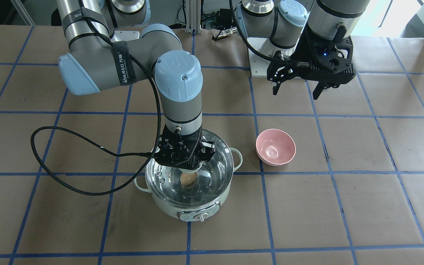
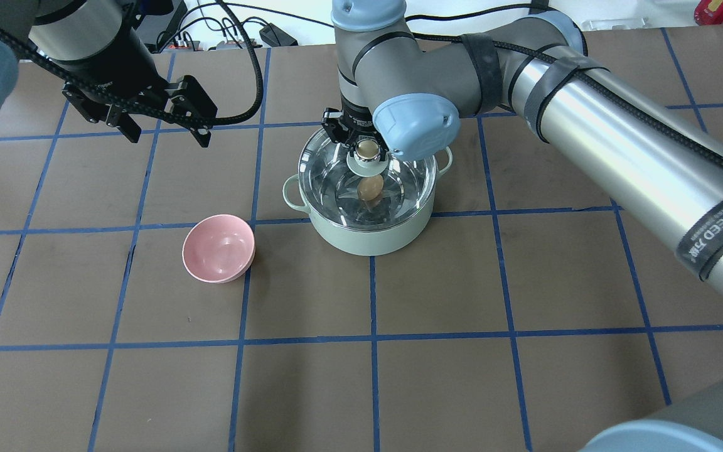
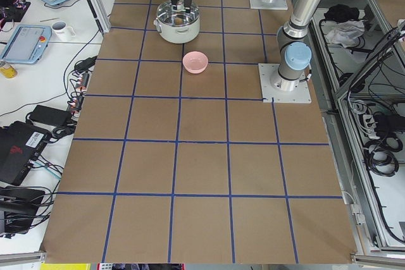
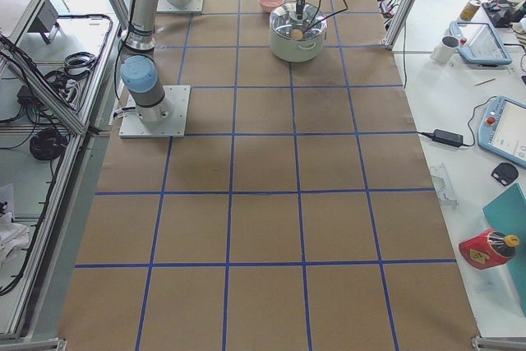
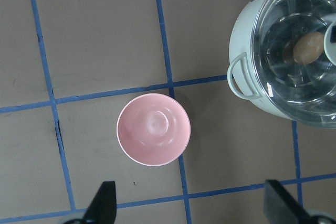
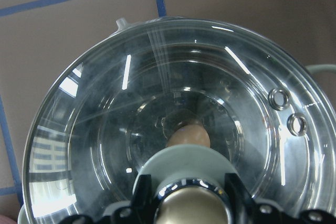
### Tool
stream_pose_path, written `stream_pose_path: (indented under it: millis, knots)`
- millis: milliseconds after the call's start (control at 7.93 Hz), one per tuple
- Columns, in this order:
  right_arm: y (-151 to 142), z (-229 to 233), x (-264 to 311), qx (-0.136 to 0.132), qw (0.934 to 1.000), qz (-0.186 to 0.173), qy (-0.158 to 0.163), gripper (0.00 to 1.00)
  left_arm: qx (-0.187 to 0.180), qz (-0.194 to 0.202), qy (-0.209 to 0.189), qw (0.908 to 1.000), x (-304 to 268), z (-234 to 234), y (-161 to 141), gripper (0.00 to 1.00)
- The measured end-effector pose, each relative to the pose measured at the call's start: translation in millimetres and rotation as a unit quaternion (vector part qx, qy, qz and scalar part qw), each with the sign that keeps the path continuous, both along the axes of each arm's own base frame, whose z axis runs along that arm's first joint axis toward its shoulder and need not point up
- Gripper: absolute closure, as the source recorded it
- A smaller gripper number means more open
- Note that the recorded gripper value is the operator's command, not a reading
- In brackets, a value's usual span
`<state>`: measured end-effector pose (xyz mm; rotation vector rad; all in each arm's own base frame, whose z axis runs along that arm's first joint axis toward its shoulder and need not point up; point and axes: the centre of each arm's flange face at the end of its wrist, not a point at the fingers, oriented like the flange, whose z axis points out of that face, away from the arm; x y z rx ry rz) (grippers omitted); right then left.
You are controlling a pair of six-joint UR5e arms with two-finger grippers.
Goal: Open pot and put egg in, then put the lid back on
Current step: 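Lower the glass lid onto the pot with the right gripper and release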
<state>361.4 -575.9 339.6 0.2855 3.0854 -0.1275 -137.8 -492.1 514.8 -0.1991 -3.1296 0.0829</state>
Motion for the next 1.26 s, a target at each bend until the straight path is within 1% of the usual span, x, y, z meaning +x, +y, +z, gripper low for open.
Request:
stream_pose_path:
  millis: [252,378,504,630,756,882,1261]
  knots:
    - [-0.2,-1.3,0.1,0.001,1.0,0.0,0.0,0.91,0.0,-0.001,0.001,1.0,-0.1,-0.1,-0.2,0.0]
    - [-0.4,-1.9,0.2,0.002,1.0,0.0,0.0,0.68,0.0,-0.001,0.0,1.0,-0.1,-0.1,-0.2,0.0]
    - [-0.3,-2.0,0.3,0.002,1.0,0.0,0.0,0.35,0.0,-0.001,0.0,1.0,0.0,-0.1,-0.2,0.0]
    - [-0.3,-2.0,0.4,0.002,1.0,0.0,-0.001,0.2,0.0,-0.001,0.0,1.0,0.0,-0.2,-0.2,0.0]
    - [0.0,-1.3,0.4,0.002,1.0,0.0,-0.001,0.13,0.0,-0.002,0.0,1.0,0.0,-0.2,-0.2,0.0]
    - [0.2,-3.4,0.5,0.004,1.0,0.0,0.0,0.1,0.0,-0.002,0.0,1.0,0.0,-0.5,-0.5,0.0]
    - [2.3,7.0,-1.6,-0.002,1.0,-0.002,-0.001,0.06,0.001,-0.001,0.0,1.0,0.5,-0.9,-0.9,0.0]
